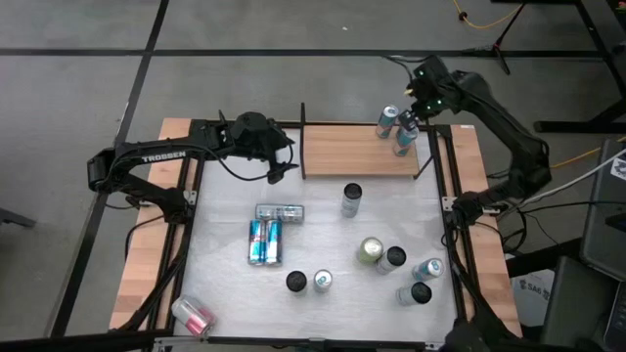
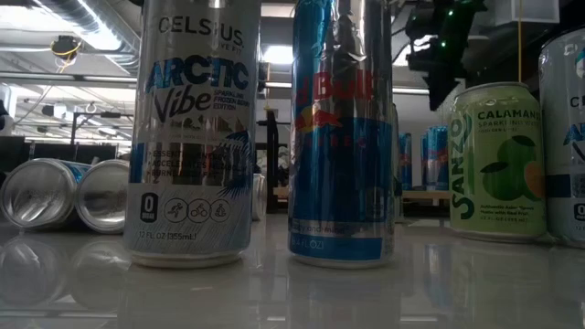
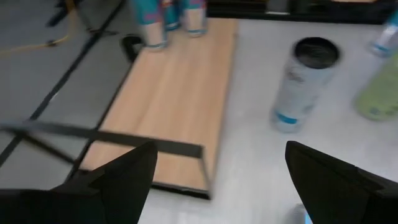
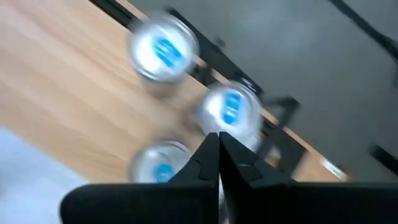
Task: Place canned beverage on shelf
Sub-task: Put the blue soda can on the shelf aligned with the other blue soda cans
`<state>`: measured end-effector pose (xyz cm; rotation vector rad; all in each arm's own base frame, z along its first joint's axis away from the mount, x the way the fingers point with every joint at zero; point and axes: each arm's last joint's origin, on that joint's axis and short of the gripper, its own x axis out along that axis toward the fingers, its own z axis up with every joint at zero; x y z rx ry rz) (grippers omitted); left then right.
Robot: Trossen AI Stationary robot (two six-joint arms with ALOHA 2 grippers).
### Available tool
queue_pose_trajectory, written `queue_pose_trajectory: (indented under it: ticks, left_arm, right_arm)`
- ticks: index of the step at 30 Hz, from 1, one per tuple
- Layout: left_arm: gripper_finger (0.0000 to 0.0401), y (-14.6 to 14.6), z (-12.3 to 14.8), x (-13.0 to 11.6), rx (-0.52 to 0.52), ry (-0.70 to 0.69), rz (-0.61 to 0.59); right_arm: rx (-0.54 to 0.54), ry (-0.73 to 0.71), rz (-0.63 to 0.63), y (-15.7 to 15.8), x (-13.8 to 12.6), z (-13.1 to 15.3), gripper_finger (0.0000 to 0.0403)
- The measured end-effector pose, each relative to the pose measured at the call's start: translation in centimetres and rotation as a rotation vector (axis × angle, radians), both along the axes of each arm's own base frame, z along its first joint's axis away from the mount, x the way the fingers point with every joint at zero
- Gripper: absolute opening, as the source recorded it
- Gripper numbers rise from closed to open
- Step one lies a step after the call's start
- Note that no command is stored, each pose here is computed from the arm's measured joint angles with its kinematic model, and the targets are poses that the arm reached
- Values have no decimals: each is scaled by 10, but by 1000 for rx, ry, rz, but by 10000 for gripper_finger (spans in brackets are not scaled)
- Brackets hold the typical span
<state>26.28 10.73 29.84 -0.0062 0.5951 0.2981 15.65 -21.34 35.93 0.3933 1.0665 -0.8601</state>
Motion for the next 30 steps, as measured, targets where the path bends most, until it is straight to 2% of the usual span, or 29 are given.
queue_pose_trajectory:
  ticks: [6,9,14,20,23,30]
  left_arm:
    - [345,18,-2,-9,-109,-22,175]
    - [345,29,-5,-18,-162,6,254]
    - [345,46,-9,-32,-204,32,359]
    - [345,59,-9,-42,-203,31,422]
    - [345,64,-10,-46,-194,40,460]
    - [345,68,-16,-57,-190,132,551]
  right_arm:
    - [54,-317,177,-1,13,10,1]
    - [51,-430,251,-3,18,15,1]
    - [43,-525,335,-2,26,21,1]
    - [3,-553,370,-1,32,25,7]
    - [0,-551,376,1,35,24,37]
    - [-18,-519,340,-4,37,21,149]
